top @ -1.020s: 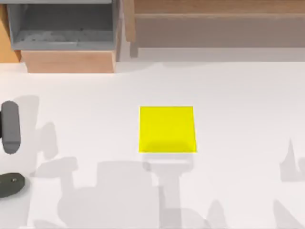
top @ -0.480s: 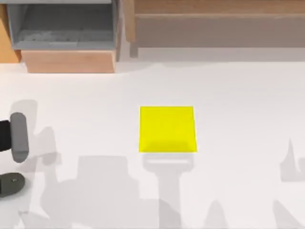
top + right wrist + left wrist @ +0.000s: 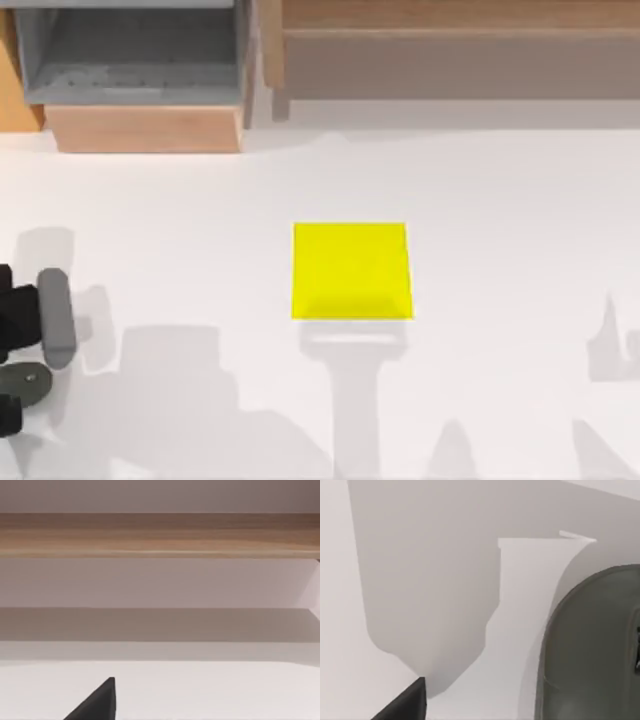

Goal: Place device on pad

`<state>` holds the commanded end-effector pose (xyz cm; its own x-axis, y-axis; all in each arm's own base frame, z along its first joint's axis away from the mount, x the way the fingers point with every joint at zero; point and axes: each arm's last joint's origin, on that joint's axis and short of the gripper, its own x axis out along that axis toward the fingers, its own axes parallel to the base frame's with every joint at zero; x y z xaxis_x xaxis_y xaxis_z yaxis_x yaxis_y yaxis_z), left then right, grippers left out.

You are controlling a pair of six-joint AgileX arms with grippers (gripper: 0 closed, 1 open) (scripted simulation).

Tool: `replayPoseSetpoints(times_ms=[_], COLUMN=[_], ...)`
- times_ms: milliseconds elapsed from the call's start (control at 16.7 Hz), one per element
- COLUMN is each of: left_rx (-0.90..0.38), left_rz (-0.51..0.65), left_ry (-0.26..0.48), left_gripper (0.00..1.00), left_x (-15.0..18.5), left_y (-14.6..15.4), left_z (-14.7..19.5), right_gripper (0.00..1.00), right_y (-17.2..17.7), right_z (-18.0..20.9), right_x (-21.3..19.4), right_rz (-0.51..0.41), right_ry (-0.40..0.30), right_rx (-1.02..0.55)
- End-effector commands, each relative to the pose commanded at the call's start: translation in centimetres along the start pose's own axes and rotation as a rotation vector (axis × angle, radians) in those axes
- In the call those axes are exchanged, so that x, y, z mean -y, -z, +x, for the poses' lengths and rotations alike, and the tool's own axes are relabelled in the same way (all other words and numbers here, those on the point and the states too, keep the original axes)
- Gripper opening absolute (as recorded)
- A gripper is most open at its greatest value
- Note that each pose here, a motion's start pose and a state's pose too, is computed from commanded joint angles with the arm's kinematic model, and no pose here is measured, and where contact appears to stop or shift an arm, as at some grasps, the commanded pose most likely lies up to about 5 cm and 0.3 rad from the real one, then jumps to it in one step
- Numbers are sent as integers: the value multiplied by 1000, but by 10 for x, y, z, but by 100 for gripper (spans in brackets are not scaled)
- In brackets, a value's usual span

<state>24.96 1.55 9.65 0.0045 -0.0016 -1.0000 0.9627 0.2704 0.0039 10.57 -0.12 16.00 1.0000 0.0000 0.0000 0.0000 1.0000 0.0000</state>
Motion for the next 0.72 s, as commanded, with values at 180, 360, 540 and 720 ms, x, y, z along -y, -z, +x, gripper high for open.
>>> replayPoseSetpoints(times_ms=[180, 360, 540, 720], left_rx=[0, 0, 0, 0], left_rz=[0, 0, 0, 0], left_ry=[0, 0, 0, 0], left_gripper=[92, 70, 47, 25], left_x=[0, 0, 0, 0], left_y=[0, 0, 0, 0], left_z=[0, 0, 0, 0], right_gripper=[100, 100, 100, 100], right_y=[0, 0, 0, 0], right_z=[0, 0, 0, 0], right_x=[0, 0, 0, 0], right_rz=[0, 0, 0, 0], right_ry=[0, 0, 0, 0], right_rx=[0, 0, 0, 0])
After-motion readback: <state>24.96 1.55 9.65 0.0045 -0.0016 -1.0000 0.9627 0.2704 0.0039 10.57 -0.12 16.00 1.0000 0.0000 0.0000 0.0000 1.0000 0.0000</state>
